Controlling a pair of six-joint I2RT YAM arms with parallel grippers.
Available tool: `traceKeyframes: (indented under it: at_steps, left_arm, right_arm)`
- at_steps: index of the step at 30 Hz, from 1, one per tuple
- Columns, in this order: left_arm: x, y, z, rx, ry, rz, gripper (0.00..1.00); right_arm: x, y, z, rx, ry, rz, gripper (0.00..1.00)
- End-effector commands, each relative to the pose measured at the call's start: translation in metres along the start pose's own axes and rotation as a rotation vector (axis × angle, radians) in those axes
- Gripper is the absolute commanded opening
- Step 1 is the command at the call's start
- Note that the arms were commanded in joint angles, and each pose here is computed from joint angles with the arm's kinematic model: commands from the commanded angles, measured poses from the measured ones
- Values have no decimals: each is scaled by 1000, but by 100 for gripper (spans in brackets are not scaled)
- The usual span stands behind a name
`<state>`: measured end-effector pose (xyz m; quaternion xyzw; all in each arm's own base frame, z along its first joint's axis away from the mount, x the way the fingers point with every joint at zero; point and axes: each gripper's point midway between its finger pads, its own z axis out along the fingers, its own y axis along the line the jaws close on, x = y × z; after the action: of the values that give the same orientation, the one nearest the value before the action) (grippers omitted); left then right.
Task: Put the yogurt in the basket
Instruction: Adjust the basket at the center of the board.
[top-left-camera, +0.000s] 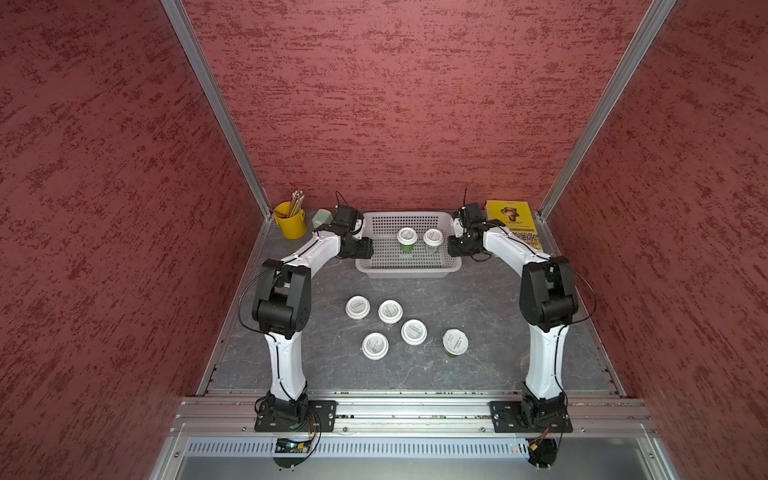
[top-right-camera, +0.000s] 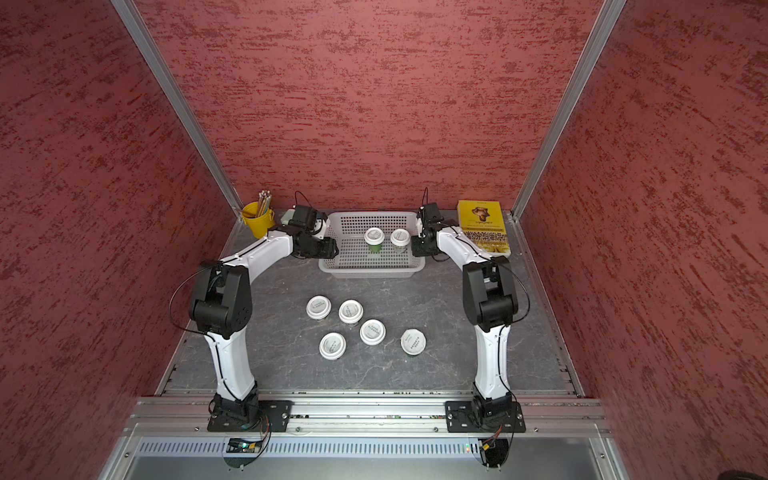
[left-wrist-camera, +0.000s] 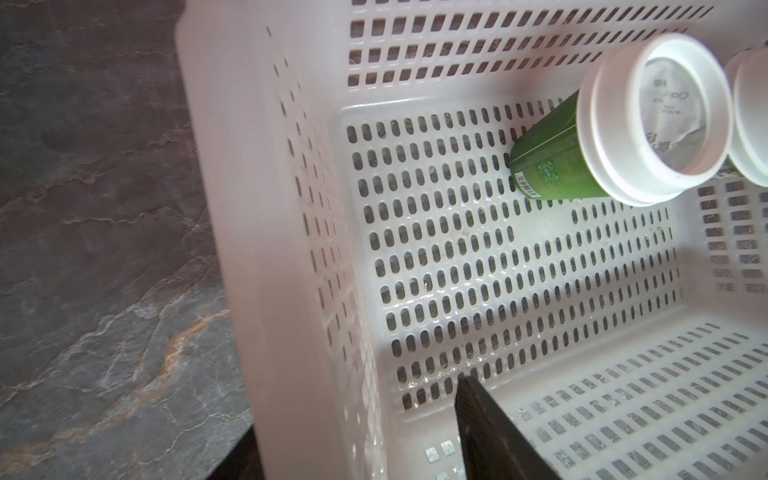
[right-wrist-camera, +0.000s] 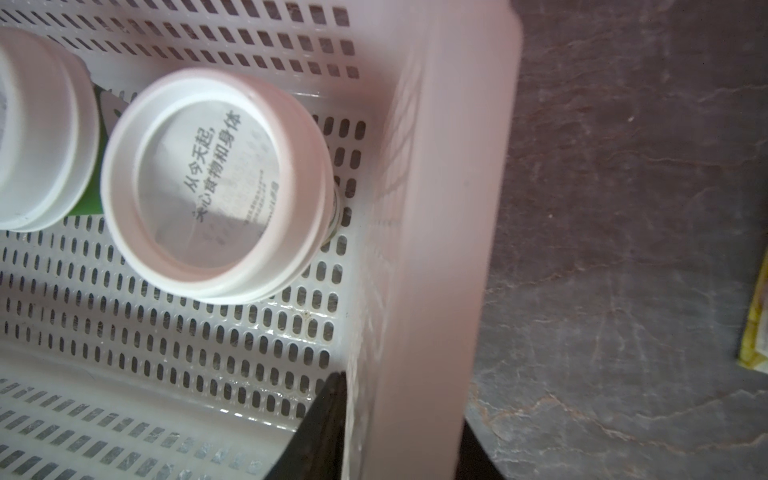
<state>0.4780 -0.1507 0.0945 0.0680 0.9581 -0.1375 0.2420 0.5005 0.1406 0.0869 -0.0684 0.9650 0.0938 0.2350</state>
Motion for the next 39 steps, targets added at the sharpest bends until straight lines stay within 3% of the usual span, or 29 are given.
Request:
traceKeyframes:
  at_steps: [1,5,9,25,39]
  left_arm:
    - [3,-2,5,5,13,-6,61]
    - [5,-6,0,9,11,-4,61]
    - [9,-10,-3,23,29,-8,54]
    - [27,-9,0,26,65,-9,53]
    - [16,-9,7,27,57,20,54]
  right_arm:
    - [-4,0,-1,-11,-8,6,32]
    - [-2,0,-5,-10,-13,7,22]
    - [0,0,-8,-12,-11,11,18]
    - [29,19,-39,3,-17,49,17]
    - [60,18,-30,43,-2,102,17]
